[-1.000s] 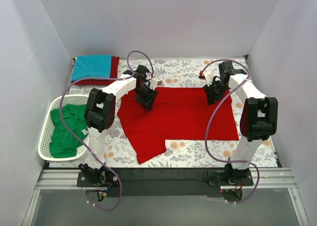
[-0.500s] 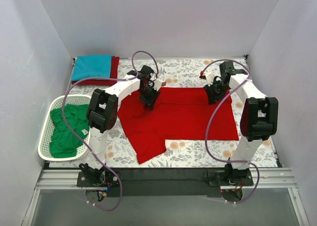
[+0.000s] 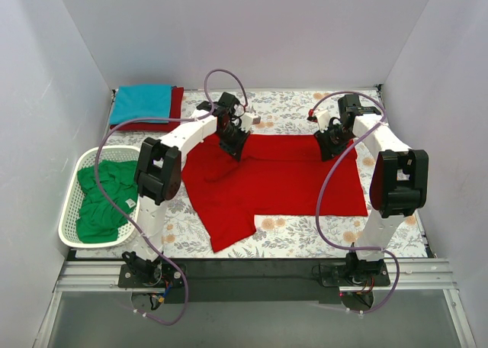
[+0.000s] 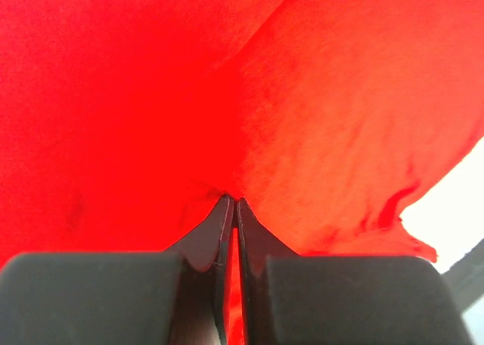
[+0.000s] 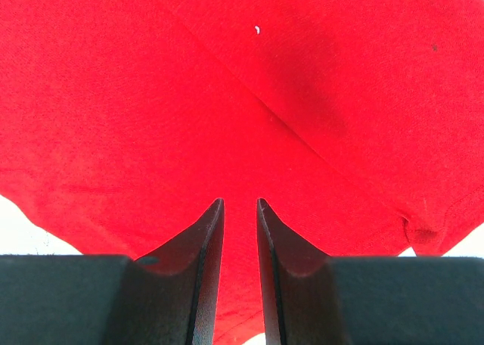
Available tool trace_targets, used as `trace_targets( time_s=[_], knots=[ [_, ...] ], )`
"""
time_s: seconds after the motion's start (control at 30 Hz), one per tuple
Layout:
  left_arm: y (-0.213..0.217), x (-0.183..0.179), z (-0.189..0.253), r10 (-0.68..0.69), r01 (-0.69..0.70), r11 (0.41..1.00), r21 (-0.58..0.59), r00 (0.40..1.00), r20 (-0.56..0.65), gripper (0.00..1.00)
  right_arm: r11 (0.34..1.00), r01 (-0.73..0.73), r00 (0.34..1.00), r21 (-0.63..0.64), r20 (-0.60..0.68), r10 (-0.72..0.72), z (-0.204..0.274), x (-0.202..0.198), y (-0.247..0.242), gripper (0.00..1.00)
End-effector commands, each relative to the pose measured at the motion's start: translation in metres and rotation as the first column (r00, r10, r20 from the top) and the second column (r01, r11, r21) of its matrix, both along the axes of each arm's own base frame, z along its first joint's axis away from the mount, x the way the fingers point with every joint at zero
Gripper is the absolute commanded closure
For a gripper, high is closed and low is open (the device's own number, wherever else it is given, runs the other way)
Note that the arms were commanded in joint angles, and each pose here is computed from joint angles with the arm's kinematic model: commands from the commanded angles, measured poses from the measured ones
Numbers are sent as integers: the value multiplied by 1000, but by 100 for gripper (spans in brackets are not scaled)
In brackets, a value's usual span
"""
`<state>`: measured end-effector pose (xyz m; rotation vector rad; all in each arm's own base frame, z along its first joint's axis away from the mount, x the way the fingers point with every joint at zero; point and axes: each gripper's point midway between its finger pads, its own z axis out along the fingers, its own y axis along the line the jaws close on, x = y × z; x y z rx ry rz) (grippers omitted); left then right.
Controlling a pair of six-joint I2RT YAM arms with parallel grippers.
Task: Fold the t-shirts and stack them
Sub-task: Fold the tshirt
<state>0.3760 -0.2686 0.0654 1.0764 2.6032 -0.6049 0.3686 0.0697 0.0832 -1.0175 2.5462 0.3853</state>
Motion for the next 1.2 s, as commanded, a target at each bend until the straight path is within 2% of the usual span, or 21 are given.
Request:
trace_targets(
  time_s=[0.0,0.1,0.13,0.17,0.27,0.3,0.4,0.5,0.63,0.8,1.17],
  knots=[
    [-13,-11,13,-4,-1,998,-67,997,-76,100,1000,13,1000,3,-13,-13,0,-2,-2,70],
    [-17,-19,14,-12,1,996,-94,993,-117,100,1000,10,1000,4,-16,-10,-1,-2,-2,70],
    [-18,-20,13,-16,3,995,-99,992,-129,94,1000,10,1000,4,-16,-10,-1,-2,-2,70],
    [-20,-25,14,-25,8,994,-112,988,-153,79,1000,9,1000,1,-17,-9,-2,-2,-3,70],
    [-21,-33,22,-49,25,990,-141,984,-173,62,1000,2,1000,4,-22,-2,-2,-3,-2,69],
    [-20,-35,24,-51,26,989,-143,984,-172,61,1000,-1,1000,3,-24,1,-2,-4,-2,69],
    [-8,-31,42,-24,-2,985,-171,989,-149,61,1000,-9,1000,7,-28,9,-1,-6,-1,69],
    [17,-16,59,59,-81,978,-194,991,-116,62,1000,-11,999,3,-35,11,-3,-8,-2,69],
    [67,-19,32,160,-177,979,-97,975,-156,65,1000,-15,998,-14,-60,14,-13,-13,-5,69],
    [120,-14,-2,309,-312,950,11,934,-181,68,998,-6,996,-66,-92,0,-32,-6,-14,71],
    [148,18,-53,421,-413,907,87,883,-207,70,988,29,996,-152,-79,-41,-72,43,-41,71]
  ],
)
